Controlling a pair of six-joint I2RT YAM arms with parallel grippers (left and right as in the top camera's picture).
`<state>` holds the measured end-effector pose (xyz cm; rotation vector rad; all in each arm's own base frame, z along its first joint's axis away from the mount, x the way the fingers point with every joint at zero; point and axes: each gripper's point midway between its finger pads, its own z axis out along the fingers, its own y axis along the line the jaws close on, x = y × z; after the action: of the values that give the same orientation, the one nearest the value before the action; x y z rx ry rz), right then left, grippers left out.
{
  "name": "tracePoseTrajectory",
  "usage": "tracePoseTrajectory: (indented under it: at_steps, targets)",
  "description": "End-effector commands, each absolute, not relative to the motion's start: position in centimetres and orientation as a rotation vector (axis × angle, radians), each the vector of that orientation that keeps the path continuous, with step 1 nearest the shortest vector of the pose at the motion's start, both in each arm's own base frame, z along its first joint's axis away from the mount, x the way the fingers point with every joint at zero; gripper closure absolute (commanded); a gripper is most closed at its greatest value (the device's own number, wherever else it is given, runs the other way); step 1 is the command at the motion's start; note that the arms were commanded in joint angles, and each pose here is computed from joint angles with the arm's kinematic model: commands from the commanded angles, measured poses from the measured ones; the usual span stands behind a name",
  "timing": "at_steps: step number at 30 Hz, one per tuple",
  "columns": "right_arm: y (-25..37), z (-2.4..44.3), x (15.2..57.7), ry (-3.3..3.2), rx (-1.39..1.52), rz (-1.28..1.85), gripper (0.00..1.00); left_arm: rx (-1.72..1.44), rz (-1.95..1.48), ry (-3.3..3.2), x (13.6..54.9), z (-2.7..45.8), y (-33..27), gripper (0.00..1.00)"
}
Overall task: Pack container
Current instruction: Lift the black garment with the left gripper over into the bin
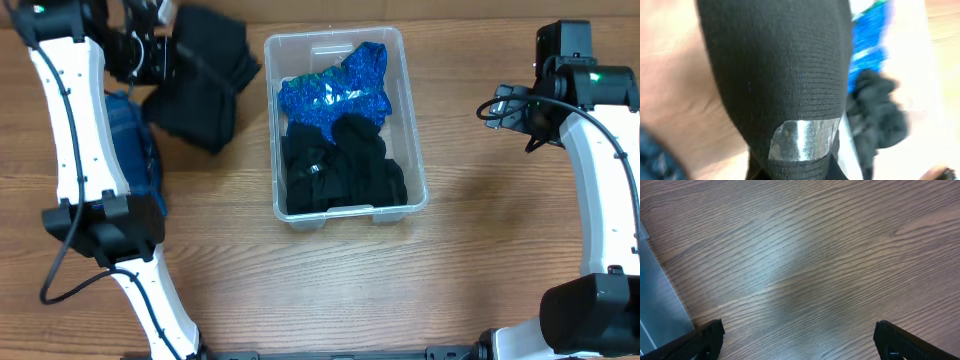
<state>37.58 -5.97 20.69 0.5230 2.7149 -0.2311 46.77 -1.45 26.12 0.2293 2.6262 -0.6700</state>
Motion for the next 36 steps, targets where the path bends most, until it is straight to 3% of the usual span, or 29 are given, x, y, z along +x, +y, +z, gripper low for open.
tracePoseTrajectory:
  at_steps: [1,5,7,11,19,22,28,32,36]
  targets:
    - [-6.2,22.8,37.8,2.649,0.530,-0.229,0.00,0.497,-0.842,2.367,45.1,33.6,-9.0,0.96]
    - [-6.2,22.8,37.8,2.649,0.530,-0.229,0.00,0.730,-0.857,2.264,43.0,35.8,-15.5,0.96]
    - [-6.2,22.8,37.8,2.649,0.530,-0.229,0.00,0.934,-0.799,2.229,41.3,35.1,-20.0,0.96]
    - [-6.2,22.8,37.8,2.649,0.530,-0.229,0.00,1.045,-0.740,2.229,39.3,34.5,-25.9,0.96]
    - [-6.2,22.8,37.8,2.649,0.530,-0.229,0.00,1.092,-0.787,2.231,36.9,34.4,-29.5,0.96]
    - [-6.2,22.8,37.8,2.649,0.530,-0.229,0.00,0.843,-0.825,2.363,38.0,34.3,-29.1,0.96]
    - [-6.2,22.8,37.8,2.649,0.530,-0.229,0.00,0.034,-0.632,2.594,42.3,31.8,-25.7,0.96]
    - [-6.2,22.8,37.8,2.649,0.530,-0.229,0.00,-0.027,-0.568,2.560,42.7,32.1,-25.8,0.96]
    - [-6.2,22.8,37.8,2.649,0.530,-0.229,0.00,0.000,-0.429,2.555,39.5,33.1,-26.2,0.96]
